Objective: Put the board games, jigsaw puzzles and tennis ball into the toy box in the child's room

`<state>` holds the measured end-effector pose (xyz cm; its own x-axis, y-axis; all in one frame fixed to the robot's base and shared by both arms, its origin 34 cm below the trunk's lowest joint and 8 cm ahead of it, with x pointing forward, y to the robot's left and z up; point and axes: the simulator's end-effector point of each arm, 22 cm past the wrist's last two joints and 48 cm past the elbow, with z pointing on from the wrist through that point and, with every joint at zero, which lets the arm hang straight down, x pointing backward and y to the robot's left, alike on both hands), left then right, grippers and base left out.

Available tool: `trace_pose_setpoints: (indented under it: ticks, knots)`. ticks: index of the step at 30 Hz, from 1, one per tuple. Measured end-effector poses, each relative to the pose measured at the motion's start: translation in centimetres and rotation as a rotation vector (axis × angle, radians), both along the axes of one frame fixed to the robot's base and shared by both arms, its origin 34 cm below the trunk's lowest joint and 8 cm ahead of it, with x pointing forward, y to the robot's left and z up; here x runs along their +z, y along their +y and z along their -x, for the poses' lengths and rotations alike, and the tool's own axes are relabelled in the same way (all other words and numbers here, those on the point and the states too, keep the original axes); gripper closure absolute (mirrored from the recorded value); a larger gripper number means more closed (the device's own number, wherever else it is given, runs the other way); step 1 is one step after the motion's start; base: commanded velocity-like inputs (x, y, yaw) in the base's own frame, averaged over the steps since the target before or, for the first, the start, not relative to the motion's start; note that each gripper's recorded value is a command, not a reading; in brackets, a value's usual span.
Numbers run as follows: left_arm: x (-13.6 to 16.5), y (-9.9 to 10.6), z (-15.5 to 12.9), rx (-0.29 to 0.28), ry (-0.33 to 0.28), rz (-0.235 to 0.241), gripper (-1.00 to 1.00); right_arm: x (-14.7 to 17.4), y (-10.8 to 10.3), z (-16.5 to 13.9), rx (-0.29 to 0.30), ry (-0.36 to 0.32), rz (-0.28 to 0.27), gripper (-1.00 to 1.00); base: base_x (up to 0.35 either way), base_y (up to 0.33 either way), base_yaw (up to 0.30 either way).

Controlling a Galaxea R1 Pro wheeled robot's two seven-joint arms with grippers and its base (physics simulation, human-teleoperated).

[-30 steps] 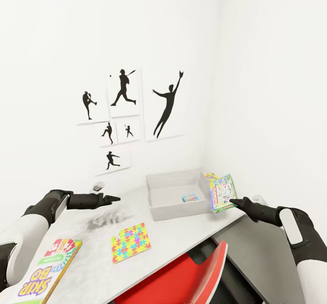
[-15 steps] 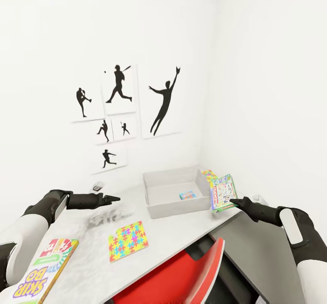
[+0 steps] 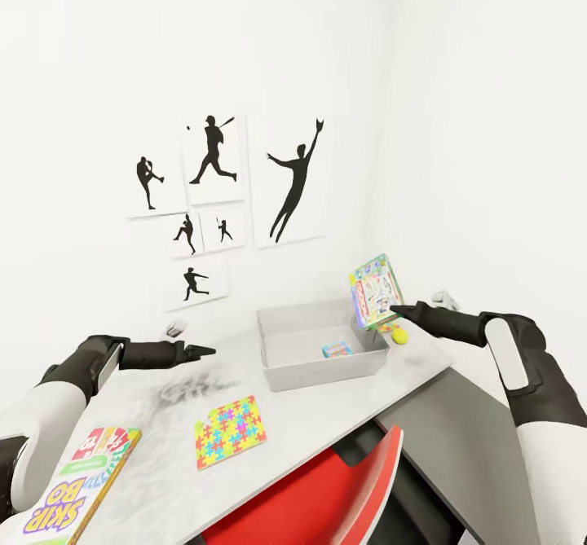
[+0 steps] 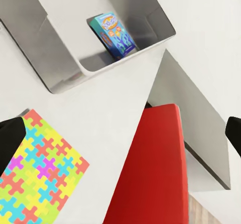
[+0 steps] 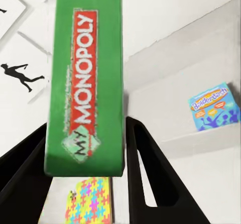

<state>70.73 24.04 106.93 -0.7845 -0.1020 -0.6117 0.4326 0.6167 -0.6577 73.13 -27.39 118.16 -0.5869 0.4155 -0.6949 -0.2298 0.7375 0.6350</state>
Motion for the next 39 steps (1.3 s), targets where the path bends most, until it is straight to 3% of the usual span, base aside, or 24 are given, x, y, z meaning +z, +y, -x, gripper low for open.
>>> trace_pose_setpoints:
  ticks: [5,26,39]
  knots:
    - [0.13,0.01,-0.03,0.0,-0.004,-0.001,-1.0,0.58,1.0,-0.05,0.026,-0.008,0.004,1.0,0.0,0.0,0.0]
    - [0.21,-0.2,-0.04,-0.002,-0.005,0.004,-1.0,0.26,0.99,0.07,0.028,-0.003,0.009,1.0,0.108,0.024,0.0]
    - [0.23,-0.29,-0.05,-0.002,-0.005,0.005,-1.0,0.26,0.98,0.09,0.028,-0.002,0.01,1.0,0.103,-0.074,0.0]
